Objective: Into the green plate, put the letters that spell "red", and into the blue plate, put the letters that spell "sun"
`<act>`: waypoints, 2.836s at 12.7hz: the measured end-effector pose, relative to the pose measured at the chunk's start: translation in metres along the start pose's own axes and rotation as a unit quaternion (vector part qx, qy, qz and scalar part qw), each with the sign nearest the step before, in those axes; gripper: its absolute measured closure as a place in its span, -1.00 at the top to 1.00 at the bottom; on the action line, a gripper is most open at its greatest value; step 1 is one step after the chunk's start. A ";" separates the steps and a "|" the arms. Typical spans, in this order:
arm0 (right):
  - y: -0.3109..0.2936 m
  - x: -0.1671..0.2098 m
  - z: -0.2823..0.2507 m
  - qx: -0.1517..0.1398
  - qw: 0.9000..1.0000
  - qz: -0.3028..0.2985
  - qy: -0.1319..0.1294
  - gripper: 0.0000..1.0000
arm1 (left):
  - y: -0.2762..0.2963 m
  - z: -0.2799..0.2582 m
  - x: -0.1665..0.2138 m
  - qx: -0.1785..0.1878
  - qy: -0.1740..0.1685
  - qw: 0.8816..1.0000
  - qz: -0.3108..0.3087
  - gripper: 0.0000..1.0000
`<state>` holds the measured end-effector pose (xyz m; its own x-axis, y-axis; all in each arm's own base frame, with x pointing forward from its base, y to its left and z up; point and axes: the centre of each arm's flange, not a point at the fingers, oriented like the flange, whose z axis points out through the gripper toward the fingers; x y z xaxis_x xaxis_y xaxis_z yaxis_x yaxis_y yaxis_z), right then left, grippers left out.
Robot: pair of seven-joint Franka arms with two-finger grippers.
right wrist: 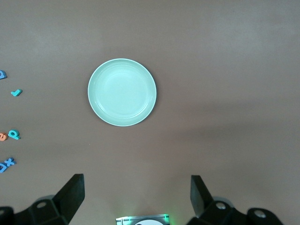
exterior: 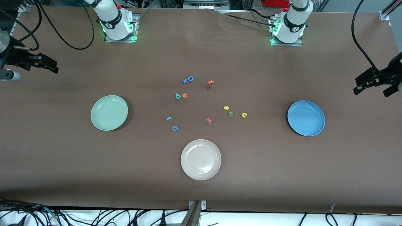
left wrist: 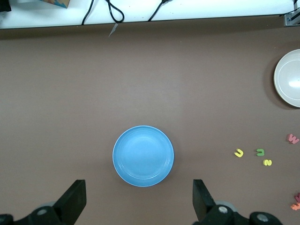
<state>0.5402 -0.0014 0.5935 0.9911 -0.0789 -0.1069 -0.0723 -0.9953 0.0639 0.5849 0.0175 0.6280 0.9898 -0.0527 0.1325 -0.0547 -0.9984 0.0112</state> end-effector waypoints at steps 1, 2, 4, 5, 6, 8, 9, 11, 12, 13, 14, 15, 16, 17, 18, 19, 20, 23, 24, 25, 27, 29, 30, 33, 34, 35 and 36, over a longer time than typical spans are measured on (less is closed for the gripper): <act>0.000 0.000 0.000 0.000 1.000 0.000 0.000 1.00 | 0.000 0.000 0.000 0.000 0.000 1.000 0.000 1.00; 0.000 0.000 0.001 0.000 1.000 0.000 -0.001 1.00 | 0.000 0.000 0.000 0.000 0.001 1.000 0.000 1.00; 0.000 0.000 0.001 0.000 1.000 0.000 -0.001 1.00 | 0.000 0.000 0.000 0.000 0.001 1.000 0.000 1.00; 0.000 0.000 0.001 0.000 1.000 0.000 -0.001 1.00 | 0.000 -0.001 0.000 0.000 0.001 1.000 0.000 1.00; 0.000 0.000 0.001 0.000 1.000 0.000 -0.001 1.00 | 0.000 -0.001 0.000 0.000 0.001 1.000 0.000 1.00; 0.000 0.000 0.001 0.000 1.000 0.000 -0.001 1.00 | 0.000 -0.001 0.000 0.000 0.001 1.000 0.000 1.00; 0.000 0.000 0.001 0.000 1.000 0.000 -0.001 1.00 | 0.000 -0.001 0.000 0.000 0.001 1.000 0.000 1.00; 0.000 0.000 0.001 0.000 1.000 0.000 -0.001 1.00 | 0.000 -0.001 0.000 0.000 0.001 1.000 0.000 1.00; 0.000 0.000 0.001 0.000 1.000 0.000 -0.001 1.00 | 0.000 -0.001 0.000 0.000 0.001 1.000 0.000 1.00; 0.000 0.000 0.001 0.000 1.000 0.000 -0.001 1.00 | 0.000 -0.001 0.000 0.000 0.001 1.000 0.000 1.00; 0.000 0.000 0.001 0.000 1.000 0.000 -0.001 1.00 | 0.000 -0.001 0.000 0.000 0.001 1.000 0.000 1.00; 0.000 0.000 0.001 0.000 1.000 0.000 -0.001 1.00 | 0.000 -0.001 0.000 0.000 0.001 1.000 0.000 1.00; 0.000 0.000 0.001 0.000 1.000 0.000 -0.002 1.00 | 0.000 -0.001 0.000 0.000 0.001 1.000 0.000 1.00; 0.000 0.001 0.002 0.000 1.000 0.000 -0.003 1.00 | 0.000 -0.001 0.000 0.000 0.001 1.000 0.000 1.00; 0.000 0.002 0.004 0.000 1.000 0.000 -0.006 1.00 | 0.000 -0.001 0.000 0.000 0.001 1.000 0.000 1.00; 0.000 0.002 0.006 -0.001 1.000 -0.001 -0.010 1.00 | 0.000 -0.001 0.000 0.000 0.001 1.000 0.000 1.00; 0.000 0.002 0.008 -0.001 1.000 -0.001 -0.016 1.00 | 0.000 -0.001 0.000 0.000 0.001 1.000 0.000 1.00; -0.002 0.006 0.010 -0.002 1.000 -0.001 -0.019 1.00 | 0.000 -0.001 0.000 0.000 0.001 1.000 0.000 1.00; -0.002 0.008 0.012 -0.002 1.000 -0.002 -0.020 1.00 | 0.000 -0.001 0.000 0.000 0.001 1.000 0.000 1.00; -0.002 0.009 0.013 -0.002 1.000 -0.002 -0.022 1.00 | 0.000 -0.001 0.000 0.000 0.001 1.000 0.000 1.00; -0.003 0.013 0.020 -0.003 1.000 -0.002 -0.028 1.00 | 0.000 -0.001 0.000 0.000 0.001 1.000 0.000 1.00; -0.004 0.015 0.024 -0.003 0.999 -0.002 -0.032 1.00 | 0.000 -0.001 0.000 0.000 0.001 1.000 0.000 1.00; -0.004 0.015 0.024 -0.003 0.999 -0.003 -0.033 1.00 | 0.000 -0.001 0.000 0.000 0.001 1.000 0.000 1.00; -0.004 0.015 0.023 -0.003 0.999 -0.002 -0.033 1.00 | 0.000 -0.001 0.000 0.000 0.001 1.000 0.000 1.00; -0.004 0.015 0.023 -0.003 0.999 -0.002 -0.033 1.00 | 0.000 -0.001 0.000 0.000 0.002 1.000 0.000 1.00; -0.003 0.015 0.023 -0.003 0.999 -0.002 -0.034 1.00 | 0.000 -0.001 0.000 0.000 0.002 1.000 0.000 1.00; -0.003 0.015 0.023 -0.003 0.999 -0.002 -0.034 1.00 | 0.000 -0.001 0.000 0.000 0.002 1.000 0.000 1.00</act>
<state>0.5525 -0.0004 0.5691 0.9815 -0.0779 -0.1750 -0.0666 -0.9954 0.0694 0.5851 0.0177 0.6288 0.9894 -0.0524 0.1355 -0.0544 -0.9985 0.0109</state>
